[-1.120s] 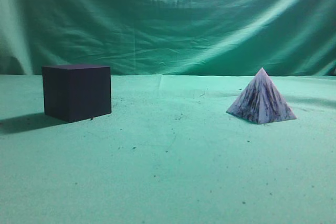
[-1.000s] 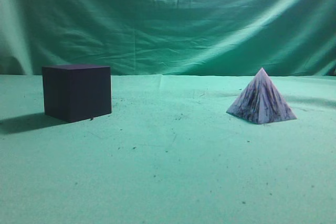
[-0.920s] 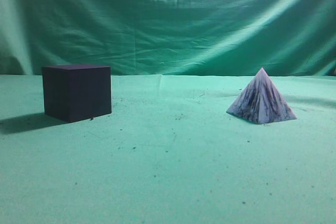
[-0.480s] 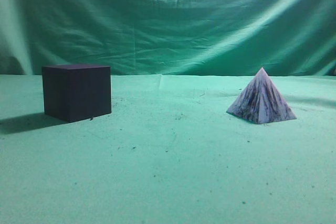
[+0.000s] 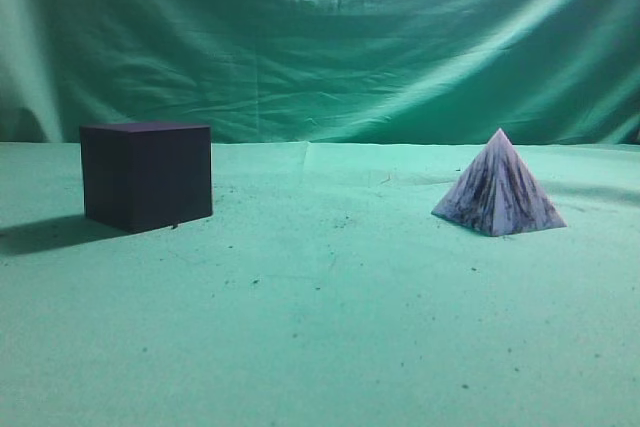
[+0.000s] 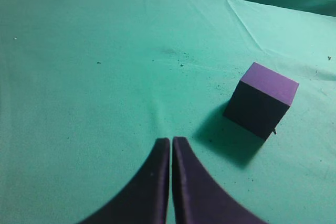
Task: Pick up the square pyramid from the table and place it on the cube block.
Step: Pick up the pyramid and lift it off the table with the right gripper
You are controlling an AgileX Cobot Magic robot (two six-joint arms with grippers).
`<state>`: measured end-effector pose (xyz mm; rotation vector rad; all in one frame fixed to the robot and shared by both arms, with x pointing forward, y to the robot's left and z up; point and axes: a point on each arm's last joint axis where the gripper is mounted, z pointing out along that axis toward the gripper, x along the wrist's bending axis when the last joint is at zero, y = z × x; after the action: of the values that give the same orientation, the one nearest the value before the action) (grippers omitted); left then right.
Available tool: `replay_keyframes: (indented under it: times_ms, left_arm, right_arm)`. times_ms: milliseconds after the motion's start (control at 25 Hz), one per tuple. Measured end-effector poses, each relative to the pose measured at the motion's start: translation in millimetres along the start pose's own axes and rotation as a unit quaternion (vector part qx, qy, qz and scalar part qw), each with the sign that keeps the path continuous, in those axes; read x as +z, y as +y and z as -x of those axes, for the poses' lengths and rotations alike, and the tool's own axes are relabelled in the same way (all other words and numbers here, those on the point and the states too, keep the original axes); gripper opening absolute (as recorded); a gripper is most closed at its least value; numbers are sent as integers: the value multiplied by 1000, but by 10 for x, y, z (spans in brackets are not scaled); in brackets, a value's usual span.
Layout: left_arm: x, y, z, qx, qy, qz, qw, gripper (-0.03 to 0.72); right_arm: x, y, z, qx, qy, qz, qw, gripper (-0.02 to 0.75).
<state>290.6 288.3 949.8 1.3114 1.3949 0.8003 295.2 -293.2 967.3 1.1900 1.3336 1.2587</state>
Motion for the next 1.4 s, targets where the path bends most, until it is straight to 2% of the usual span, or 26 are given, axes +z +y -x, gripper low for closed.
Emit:
replay_keyframes:
  times_ms: [120, 200, 280, 440, 600, 760, 840, 960, 1080, 1160, 1400]
  left_arm:
    - [0, 0, 0, 0, 0, 0, 1000, 0]
    - [0, 0, 0, 0, 0, 0, 1000, 0]
    - [0, 0, 0, 0, 0, 0, 1000, 0]
    - [0, 0, 0, 0, 0, 0, 1000, 0]
    - [0, 0, 0, 0, 0, 0, 1000, 0]
    - [0, 0, 0, 0, 0, 0, 1000, 0]
    - [0, 0, 0, 0, 0, 0, 1000, 0]
    - [0, 0, 0, 0, 0, 0, 1000, 0]
    - [0, 0, 0, 0, 0, 0, 1000, 0]
    - [0, 0, 0, 0, 0, 0, 1000, 0]
    - [0, 0, 0, 0, 0, 0, 1000, 0]
  right_arm:
    - [-15, 162, -30, 0, 17, 89, 996, 0]
    - [-22, 196, -31, 14, 18, 96, 995, 0]
    - [-51, 315, -15, 38, 12, 79, 996, 0]
    - [-18, 605, 11, 61, -7, -29, 998, 0]
    - [148, 825, 13, 76, -19, -145, 986, 0]
    - [406, 921, -35, 81, -7, -254, 964, 0]
    - [541, 992, -83, 35, 29, -320, 946, 0]
    - [773, 1073, -153, -18, 88, -416, 905, 0]
    - [1021, 1061, -199, -29, 114, -482, 868, 0]
    - [1162, 1014, -290, -43, 134, -500, 854, 0]
    - [1551, 830, -719, -95, 179, -516, 832, 0]
